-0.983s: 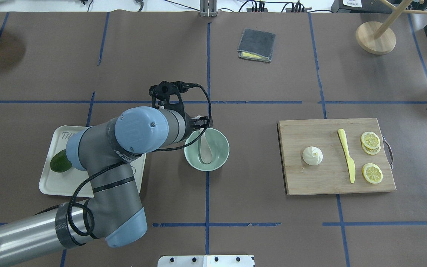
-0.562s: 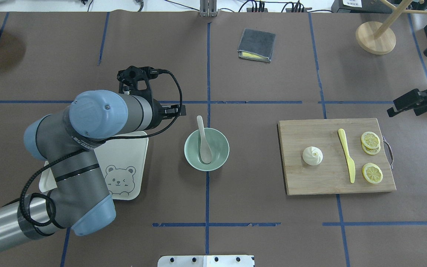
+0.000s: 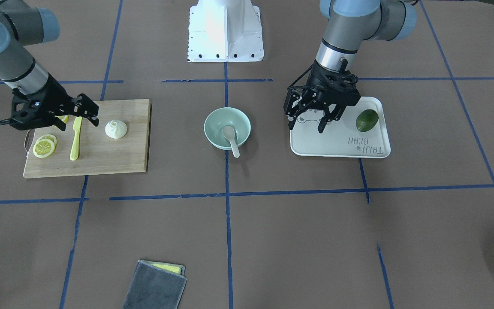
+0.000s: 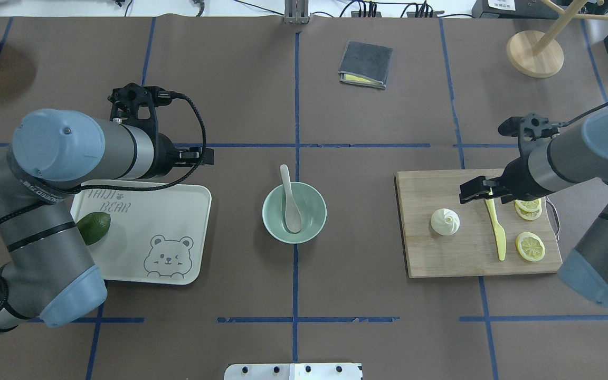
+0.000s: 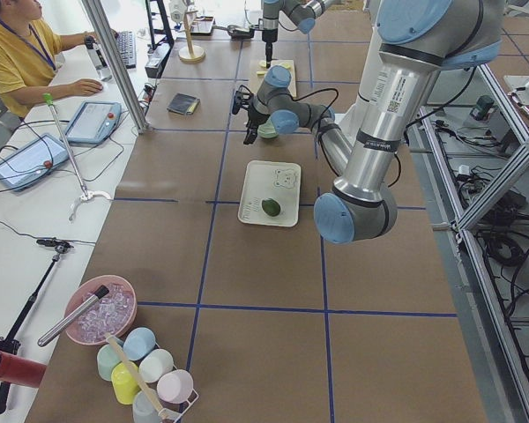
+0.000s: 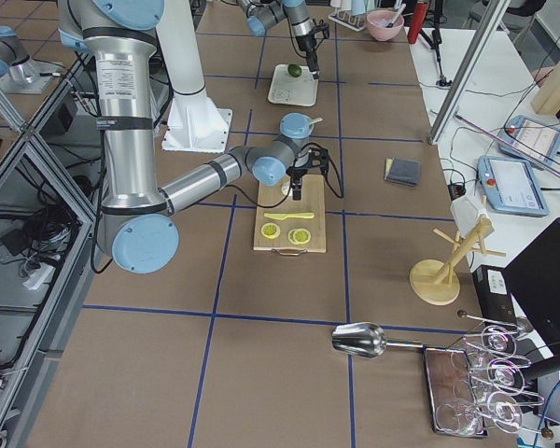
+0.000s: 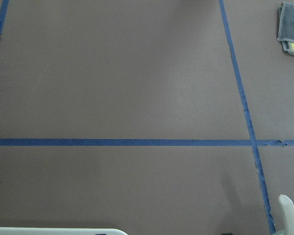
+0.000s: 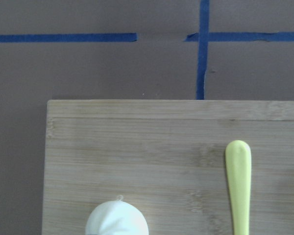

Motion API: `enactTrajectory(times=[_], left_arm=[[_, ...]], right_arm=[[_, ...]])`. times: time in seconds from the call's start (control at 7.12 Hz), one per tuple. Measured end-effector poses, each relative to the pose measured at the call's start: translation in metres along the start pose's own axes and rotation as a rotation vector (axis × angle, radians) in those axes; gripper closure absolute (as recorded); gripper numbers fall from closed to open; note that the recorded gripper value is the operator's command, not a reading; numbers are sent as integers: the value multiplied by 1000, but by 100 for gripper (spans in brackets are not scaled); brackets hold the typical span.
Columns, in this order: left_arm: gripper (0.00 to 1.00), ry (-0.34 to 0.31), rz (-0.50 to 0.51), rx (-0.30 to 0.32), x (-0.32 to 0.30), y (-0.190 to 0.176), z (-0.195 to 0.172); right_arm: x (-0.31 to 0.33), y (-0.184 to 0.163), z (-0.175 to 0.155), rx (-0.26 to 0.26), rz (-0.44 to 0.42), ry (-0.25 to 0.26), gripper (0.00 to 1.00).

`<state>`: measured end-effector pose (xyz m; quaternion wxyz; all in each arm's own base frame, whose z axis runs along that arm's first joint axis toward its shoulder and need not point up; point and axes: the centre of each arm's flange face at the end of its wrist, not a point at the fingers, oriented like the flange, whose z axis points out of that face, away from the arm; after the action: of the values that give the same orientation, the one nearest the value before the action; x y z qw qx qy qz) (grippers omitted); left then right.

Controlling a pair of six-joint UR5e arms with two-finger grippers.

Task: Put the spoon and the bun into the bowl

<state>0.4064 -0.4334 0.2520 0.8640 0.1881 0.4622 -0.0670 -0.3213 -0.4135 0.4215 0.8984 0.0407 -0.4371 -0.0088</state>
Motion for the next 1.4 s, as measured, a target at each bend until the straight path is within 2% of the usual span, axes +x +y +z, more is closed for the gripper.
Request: enactTrajectory(times=[0.28,0.7,0.84,1.26,1.4], left_arm=[[15,0,-3,-4,1,2,1],[14,-3,-3,-7,1,3,3],[14,-3,-3,-7,2,4,3],[14,-3,-3,-8,2,4,3],[14,-4,-4,-8,2,4,3]], right_arm=[[-22,18,24,-18,17,14,0],[-43,18,47,-7,41,30,1],[-44,16,52,-6,43,37,5],[-41,17,61,-15,47,51,30],[-41,17,61,-16,47,52,33]])
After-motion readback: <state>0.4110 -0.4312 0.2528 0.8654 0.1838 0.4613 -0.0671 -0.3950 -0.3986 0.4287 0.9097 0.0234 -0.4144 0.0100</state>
